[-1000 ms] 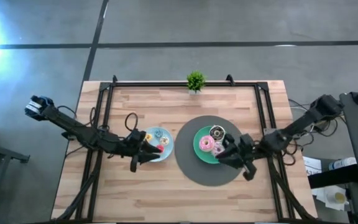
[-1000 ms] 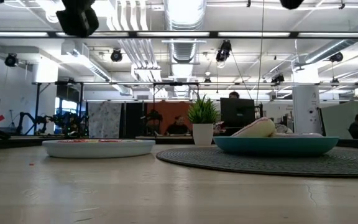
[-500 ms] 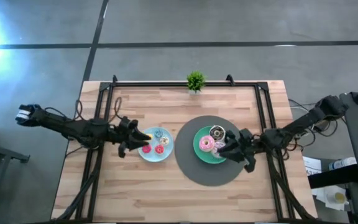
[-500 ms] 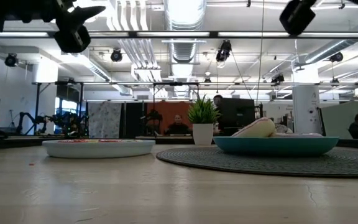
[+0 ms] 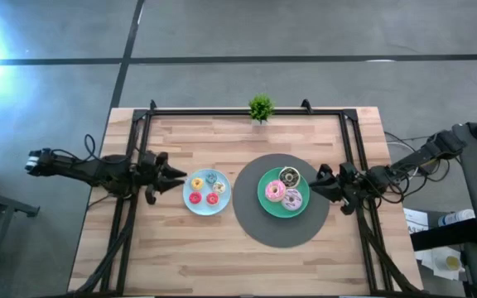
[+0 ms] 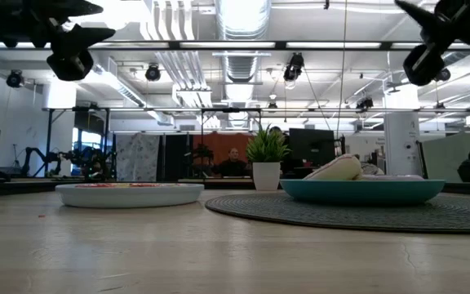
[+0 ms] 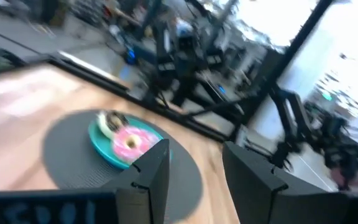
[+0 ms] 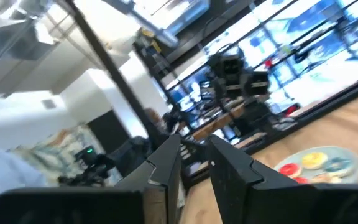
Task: Pick & Place donuts
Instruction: Return to Home Position
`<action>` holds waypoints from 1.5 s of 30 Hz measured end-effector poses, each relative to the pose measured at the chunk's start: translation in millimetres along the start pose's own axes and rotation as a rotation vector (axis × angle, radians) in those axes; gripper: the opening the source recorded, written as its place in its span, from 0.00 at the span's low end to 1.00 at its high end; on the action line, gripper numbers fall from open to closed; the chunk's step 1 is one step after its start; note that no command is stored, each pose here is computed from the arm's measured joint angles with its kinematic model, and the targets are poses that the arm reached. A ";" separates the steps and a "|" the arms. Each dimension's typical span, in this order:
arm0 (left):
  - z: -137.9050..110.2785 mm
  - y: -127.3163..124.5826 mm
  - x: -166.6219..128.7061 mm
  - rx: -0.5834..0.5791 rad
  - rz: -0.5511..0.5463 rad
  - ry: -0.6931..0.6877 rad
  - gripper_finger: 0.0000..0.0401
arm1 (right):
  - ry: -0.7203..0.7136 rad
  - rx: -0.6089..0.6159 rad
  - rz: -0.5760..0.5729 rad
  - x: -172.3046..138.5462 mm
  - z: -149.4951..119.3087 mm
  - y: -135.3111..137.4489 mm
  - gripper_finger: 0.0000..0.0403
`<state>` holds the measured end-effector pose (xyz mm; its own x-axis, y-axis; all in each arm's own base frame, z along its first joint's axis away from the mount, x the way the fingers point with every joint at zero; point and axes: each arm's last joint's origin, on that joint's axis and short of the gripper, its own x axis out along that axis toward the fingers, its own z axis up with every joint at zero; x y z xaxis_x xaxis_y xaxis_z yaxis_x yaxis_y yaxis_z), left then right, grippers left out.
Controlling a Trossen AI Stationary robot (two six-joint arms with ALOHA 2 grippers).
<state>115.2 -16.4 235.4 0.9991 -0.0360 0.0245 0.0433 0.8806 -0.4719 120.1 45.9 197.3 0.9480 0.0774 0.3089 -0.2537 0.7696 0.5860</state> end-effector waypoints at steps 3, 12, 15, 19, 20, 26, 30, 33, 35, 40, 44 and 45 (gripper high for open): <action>-4.1 4.5 -6.4 0.004 0.044 0.000 0.31 | 0.012 -0.049 -0.042 -2.0 -0.7 -2.3 0.19; -18.5 17.6 -23.0 -0.017 0.120 -0.042 0.31 | 0.127 -0.116 -0.106 -5.5 -10.1 -9.5 0.17; -25.5 22.9 -25.8 -0.029 0.135 -0.086 0.31 | 0.174 -0.107 -0.137 -6.4 -14.8 -12.7 0.18; -36.6 27.8 -25.4 -0.033 0.088 -0.109 0.31 | 0.208 -0.127 -0.156 -7.3 -17.9 -15.0 0.19; -40.7 29.5 -24.2 -0.032 0.080 -0.100 0.31 | 0.215 -0.131 -0.160 -7.6 -18.5 -15.4 0.19; -53.6 34.8 -20.8 -0.032 0.057 -0.066 0.31 | 0.289 -0.163 -0.204 -10.2 -25.0 -20.5 0.19; -53.7 35.1 -20.9 0.033 0.063 -0.064 0.31 | 0.342 -0.185 -0.235 -12.6 -29.4 -24.2 0.18; -53.6 35.9 -20.6 0.034 0.089 -0.071 0.31 | 0.365 -0.195 -0.248 -13.7 -31.3 -25.8 0.17; -53.6 35.9 -20.5 0.019 0.090 -0.071 0.31 | 0.374 -0.198 -0.252 -14.1 -32.0 -26.3 0.17; -53.7 36.0 -20.2 0.014 0.094 -0.070 0.31 | 0.378 -0.200 -0.254 -14.3 -32.3 -26.6 0.18; -53.7 36.0 -20.2 0.014 0.094 -0.070 0.31 | 0.378 -0.200 -0.254 -14.3 -32.2 -26.5 0.19; -53.8 36.1 -20.2 0.014 0.095 -0.070 0.31 | 0.379 -0.200 -0.254 -14.3 -32.3 -26.6 0.20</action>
<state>96.7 -9.4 170.5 0.9959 0.0805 0.0420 -0.0520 0.8849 -0.4628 119.5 44.8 153.0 0.9878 0.0679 -0.1405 0.0010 0.8975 0.4410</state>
